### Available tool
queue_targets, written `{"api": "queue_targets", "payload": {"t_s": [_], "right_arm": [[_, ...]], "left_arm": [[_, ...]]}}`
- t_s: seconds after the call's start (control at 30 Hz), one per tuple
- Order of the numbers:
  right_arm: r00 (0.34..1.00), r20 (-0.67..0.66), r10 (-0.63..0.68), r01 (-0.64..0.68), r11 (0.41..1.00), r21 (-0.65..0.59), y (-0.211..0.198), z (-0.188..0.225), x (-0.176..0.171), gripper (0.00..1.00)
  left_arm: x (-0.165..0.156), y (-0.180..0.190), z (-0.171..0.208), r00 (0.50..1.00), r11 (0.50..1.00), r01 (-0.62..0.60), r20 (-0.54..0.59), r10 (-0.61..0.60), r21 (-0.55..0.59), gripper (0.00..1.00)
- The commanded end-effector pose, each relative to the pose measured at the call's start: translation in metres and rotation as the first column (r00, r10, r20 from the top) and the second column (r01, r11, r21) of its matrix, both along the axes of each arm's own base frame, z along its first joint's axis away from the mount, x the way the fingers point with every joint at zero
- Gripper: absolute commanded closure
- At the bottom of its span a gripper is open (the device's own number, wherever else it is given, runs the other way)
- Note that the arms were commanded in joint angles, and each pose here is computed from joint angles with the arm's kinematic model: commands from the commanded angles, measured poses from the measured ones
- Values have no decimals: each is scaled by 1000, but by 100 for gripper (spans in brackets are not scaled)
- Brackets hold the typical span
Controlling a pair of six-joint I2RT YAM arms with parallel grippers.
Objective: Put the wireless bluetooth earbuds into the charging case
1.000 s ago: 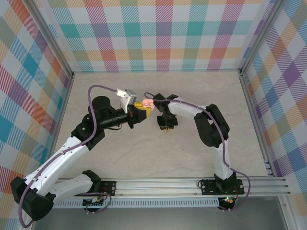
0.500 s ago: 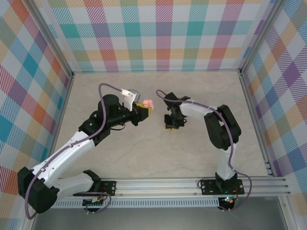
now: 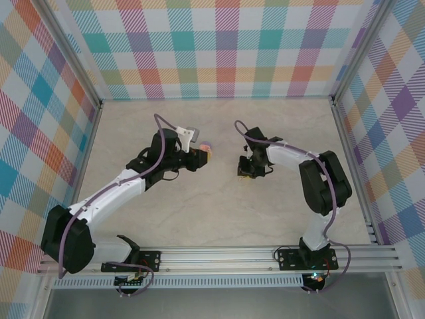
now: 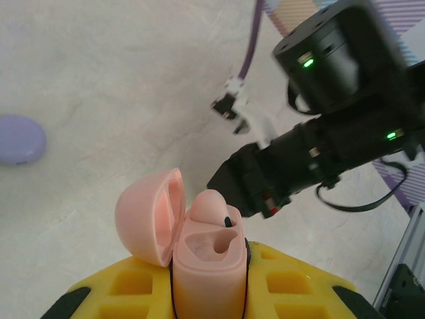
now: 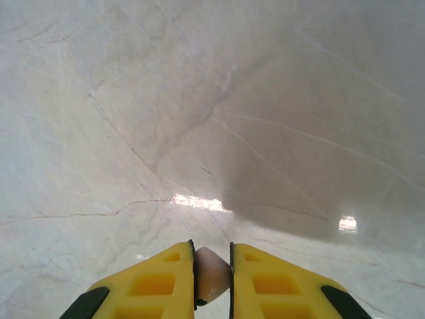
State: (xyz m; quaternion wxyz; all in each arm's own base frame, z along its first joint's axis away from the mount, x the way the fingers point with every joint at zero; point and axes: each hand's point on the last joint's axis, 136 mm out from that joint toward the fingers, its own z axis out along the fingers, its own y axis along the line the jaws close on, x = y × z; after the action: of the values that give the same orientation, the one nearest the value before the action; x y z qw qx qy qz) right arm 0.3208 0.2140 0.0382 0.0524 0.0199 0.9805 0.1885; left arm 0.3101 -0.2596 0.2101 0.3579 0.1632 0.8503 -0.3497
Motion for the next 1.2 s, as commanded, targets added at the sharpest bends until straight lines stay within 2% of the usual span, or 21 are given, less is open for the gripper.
{"api": "queue_targets", "payload": {"t_s": [0.0,0.27,0.43,0.63,0.83,1.17], "right_arm": [[998,55,8,-12,997,75,5,24,2,84],[993,110,32,-50,986,161,14,59,-3,84],[983,174,57,-95,971,222,20,90,-6,84],[965,249,84,-164,932,323,32,130,-13,84],[932,349,98,-245,880,406,42,179,-21,84],[861,488,147,-364,847,387,51,228,-39,84]], "left_arm": [[-2,-3,-16,999,1000,24,-29,-24,-2,90],[0,-17,-41,995,996,85,-47,-86,-27,90],[4,-22,-49,994,993,113,-10,-113,-35,90],[-4,-31,-44,977,977,207,63,-204,-47,87],[-18,-36,-32,939,949,312,172,-299,-50,82],[-43,-54,-1,855,884,462,304,-421,-76,80]]}}
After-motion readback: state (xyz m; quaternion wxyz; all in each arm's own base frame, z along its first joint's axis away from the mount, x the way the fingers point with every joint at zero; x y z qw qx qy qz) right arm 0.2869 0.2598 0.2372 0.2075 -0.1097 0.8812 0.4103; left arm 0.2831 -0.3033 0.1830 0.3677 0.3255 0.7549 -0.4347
